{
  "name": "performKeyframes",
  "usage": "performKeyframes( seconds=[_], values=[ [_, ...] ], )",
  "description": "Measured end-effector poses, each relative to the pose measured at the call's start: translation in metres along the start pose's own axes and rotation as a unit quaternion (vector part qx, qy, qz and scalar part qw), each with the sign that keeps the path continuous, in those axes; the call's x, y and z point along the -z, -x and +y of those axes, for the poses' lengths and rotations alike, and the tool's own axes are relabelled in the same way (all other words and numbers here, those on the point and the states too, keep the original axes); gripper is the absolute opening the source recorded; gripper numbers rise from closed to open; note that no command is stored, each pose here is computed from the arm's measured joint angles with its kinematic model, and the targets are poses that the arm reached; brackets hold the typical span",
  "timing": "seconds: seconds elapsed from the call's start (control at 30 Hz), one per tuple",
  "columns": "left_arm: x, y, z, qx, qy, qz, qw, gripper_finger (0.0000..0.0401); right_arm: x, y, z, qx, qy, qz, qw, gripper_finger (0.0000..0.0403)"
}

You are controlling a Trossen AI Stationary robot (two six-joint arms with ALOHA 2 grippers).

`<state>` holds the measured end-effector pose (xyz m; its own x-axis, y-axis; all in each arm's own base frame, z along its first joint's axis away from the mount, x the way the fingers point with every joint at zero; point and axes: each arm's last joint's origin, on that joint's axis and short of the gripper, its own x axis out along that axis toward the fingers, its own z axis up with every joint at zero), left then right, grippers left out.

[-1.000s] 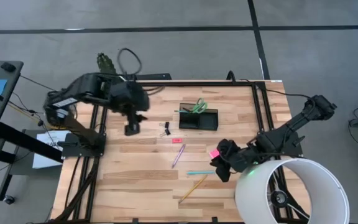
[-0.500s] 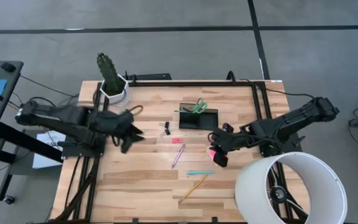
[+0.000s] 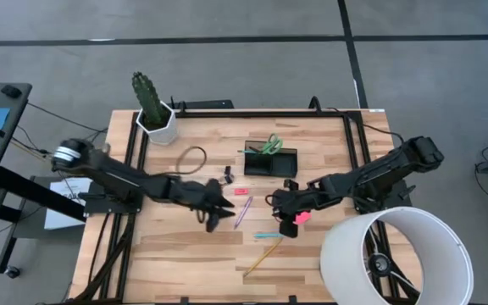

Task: Pick and place office supplies into organizer
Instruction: Put the blue pen into the black desk organizer

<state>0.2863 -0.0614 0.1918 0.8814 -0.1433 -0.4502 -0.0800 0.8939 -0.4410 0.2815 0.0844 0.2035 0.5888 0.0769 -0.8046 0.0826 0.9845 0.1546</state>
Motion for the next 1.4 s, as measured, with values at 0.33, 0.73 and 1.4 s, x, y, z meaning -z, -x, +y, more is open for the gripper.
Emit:
performKeyframes(
  seconds=[0.33,0.73,1.4],
  values=[
    [0.016,-0.095,-0.024,0.024,-0.115,0.044,0.992,0.0144,-0.007,0.013,-0.008,-0.001,-0.05,-0.025,0.998,0.0082],
    [0.046,-0.126,-0.027,-0.067,-0.148,0.115,0.98,0.0144,-0.014,0.027,-0.012,0.014,-0.085,-0.067,0.994,0.0082],
    [0.059,-0.127,-0.033,-0.086,-0.195,0.12,0.97,0.0139,-0.013,0.026,-0.012,0.014,-0.084,-0.064,0.994,0.0082]
  ],
)
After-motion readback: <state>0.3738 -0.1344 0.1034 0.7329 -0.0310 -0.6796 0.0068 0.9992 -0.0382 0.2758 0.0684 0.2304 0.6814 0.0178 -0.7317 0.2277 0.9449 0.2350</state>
